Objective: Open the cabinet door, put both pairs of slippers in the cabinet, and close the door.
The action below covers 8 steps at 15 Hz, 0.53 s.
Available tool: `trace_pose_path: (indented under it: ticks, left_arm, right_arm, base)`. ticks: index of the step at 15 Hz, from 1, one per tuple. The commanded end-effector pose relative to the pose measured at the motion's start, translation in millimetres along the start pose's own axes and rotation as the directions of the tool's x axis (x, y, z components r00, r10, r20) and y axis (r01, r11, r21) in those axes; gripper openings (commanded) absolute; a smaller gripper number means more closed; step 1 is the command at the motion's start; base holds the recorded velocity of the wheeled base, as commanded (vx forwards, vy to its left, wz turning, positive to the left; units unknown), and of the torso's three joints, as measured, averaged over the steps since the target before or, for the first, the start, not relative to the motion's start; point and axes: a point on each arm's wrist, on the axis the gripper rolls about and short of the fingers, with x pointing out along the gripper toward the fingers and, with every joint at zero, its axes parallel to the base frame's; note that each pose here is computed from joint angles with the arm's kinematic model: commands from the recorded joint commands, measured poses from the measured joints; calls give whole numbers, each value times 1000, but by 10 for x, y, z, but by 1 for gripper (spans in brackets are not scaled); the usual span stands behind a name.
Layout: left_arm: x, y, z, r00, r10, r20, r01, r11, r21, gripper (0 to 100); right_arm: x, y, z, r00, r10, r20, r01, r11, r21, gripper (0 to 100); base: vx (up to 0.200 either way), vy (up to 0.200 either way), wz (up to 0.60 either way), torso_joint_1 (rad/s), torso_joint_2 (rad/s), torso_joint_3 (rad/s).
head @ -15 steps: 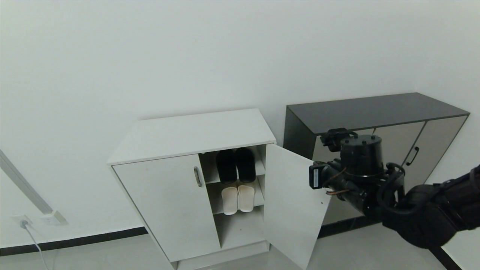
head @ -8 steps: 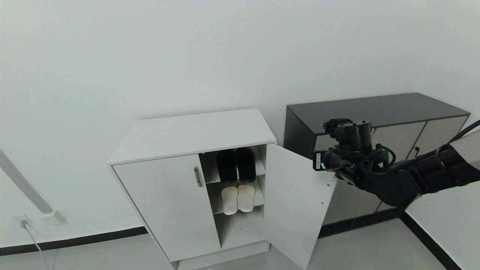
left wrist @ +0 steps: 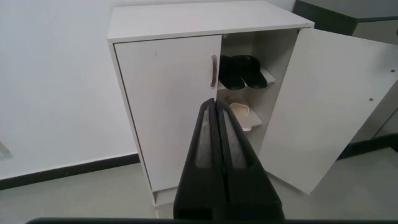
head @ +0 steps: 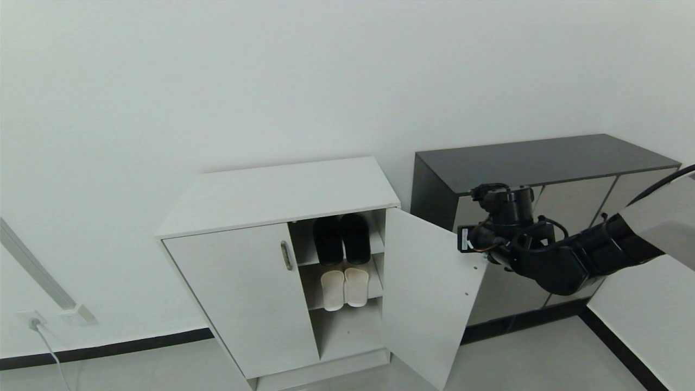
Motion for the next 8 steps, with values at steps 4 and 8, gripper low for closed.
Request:
trace_pose_path:
  ticks: [4, 8]
  left_arm:
    - [0, 0, 0, 1000, 1, 0, -1, 1000, 0, 0]
    - [0, 0, 0, 1000, 1, 0, -1, 1000, 0, 0]
  right_arm:
    - [119, -5, -57, 1000, -10, -12, 10, 1000, -1, 0]
    - [161, 7, -72, 1000, -10, -13, 10, 1000, -1, 0]
  base:
    - [0, 0, 0, 0, 0, 0]
    - [0, 0, 0, 0, 0, 0]
